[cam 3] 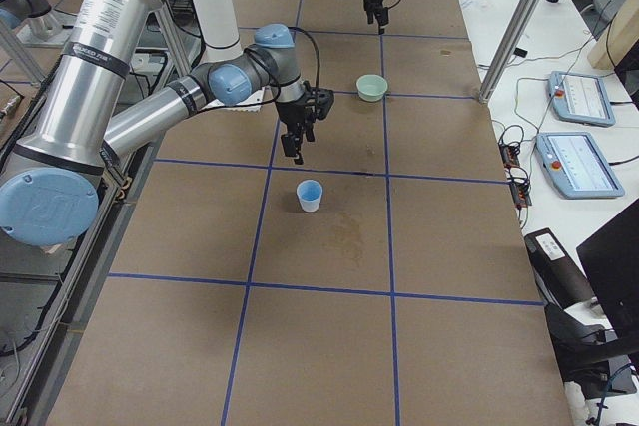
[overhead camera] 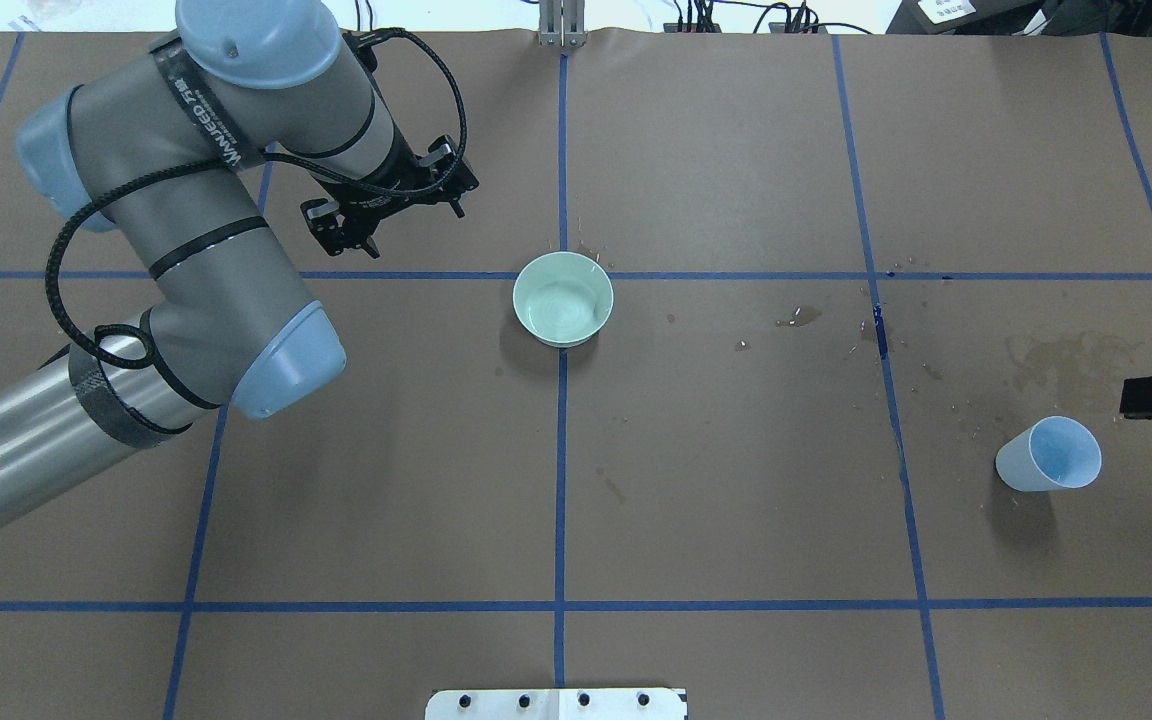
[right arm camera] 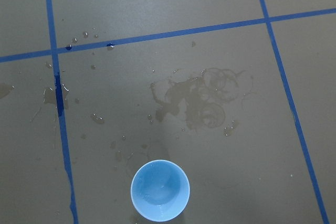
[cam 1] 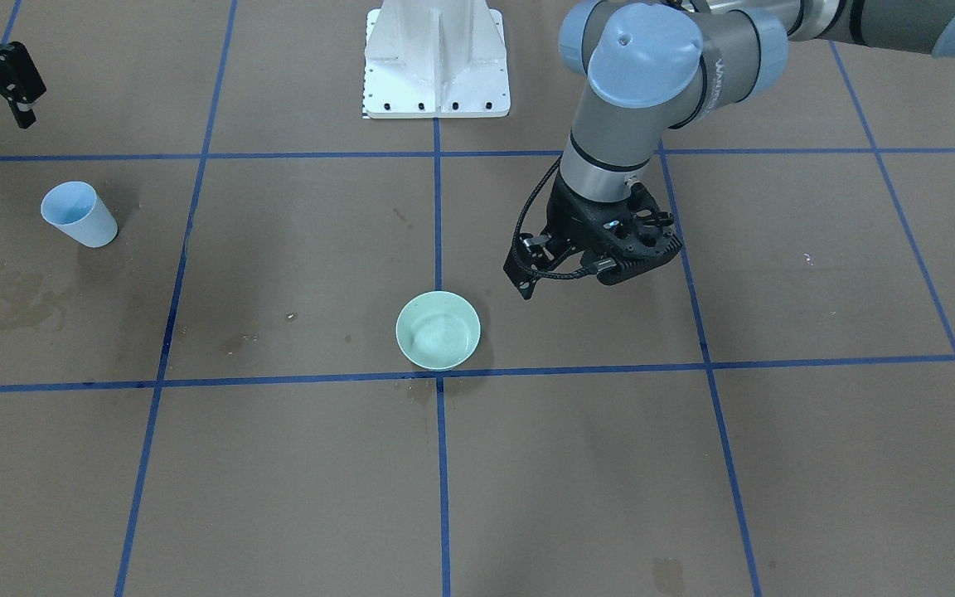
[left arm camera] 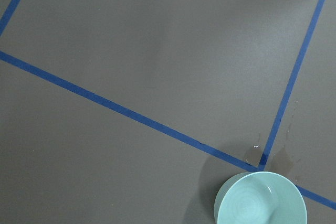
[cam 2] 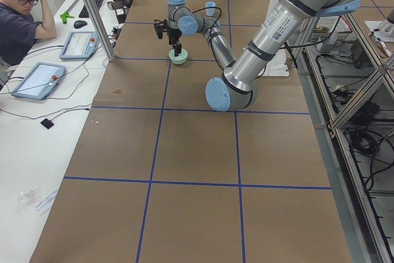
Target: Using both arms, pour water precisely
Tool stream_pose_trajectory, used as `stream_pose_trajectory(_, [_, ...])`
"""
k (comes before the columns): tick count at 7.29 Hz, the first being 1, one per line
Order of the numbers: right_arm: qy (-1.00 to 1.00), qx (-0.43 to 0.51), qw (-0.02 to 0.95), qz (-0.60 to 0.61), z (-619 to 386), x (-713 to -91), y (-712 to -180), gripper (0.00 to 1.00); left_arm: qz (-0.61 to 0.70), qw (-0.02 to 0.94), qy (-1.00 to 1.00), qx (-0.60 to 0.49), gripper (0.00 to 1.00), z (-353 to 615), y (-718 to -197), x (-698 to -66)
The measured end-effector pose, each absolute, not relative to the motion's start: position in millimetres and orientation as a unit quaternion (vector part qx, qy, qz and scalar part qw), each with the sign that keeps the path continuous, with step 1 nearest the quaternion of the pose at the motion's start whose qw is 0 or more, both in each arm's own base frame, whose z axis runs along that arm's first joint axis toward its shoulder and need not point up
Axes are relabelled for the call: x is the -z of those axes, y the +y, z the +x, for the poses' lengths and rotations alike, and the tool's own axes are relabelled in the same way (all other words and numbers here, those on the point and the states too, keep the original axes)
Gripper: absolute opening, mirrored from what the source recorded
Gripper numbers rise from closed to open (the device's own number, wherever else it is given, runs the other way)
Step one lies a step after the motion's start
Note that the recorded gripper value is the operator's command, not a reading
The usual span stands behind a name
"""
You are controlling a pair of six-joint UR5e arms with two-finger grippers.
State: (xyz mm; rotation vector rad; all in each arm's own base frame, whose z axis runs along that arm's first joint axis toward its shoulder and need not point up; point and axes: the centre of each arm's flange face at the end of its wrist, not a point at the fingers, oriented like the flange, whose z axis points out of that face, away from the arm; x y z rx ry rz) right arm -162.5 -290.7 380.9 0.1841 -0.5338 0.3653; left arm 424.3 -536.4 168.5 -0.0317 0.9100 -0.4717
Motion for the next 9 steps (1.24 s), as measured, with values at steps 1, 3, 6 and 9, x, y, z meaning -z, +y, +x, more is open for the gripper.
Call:
stream_pose_trajectory(1, [-0.236, -0.194, 0.944, 0.124, -195.0, -386.1, -269.3, 1.00, -0.014, 0.872, 0.434, 0.227, 1.00, 424.4, -536.4, -170.0])
stream_pose_trajectory(3, [-0.197, -0.217, 0.936, 0.196, -245.2, -403.3, -224.0, 0.99, -0.014, 0.873, 0.432, 0.227, 1.00, 424.9, -536.3, -173.1])
stream_pose_trajectory(6, [-0.173, -0.241, 0.914, 0.278, -301.2, -452.3, -191.0, 0.99, -0.016, 0.874, 0.429, 0.226, 1.00, 427.7, -534.3, -177.4])
stream_pose_trajectory(9, [-0.171, -0.264, 0.895, 0.316, -338.4, -496.3, -179.5, 0.99, -0.018, 0.875, 0.429, 0.226, 1.00, 429.5, -532.7, -178.6])
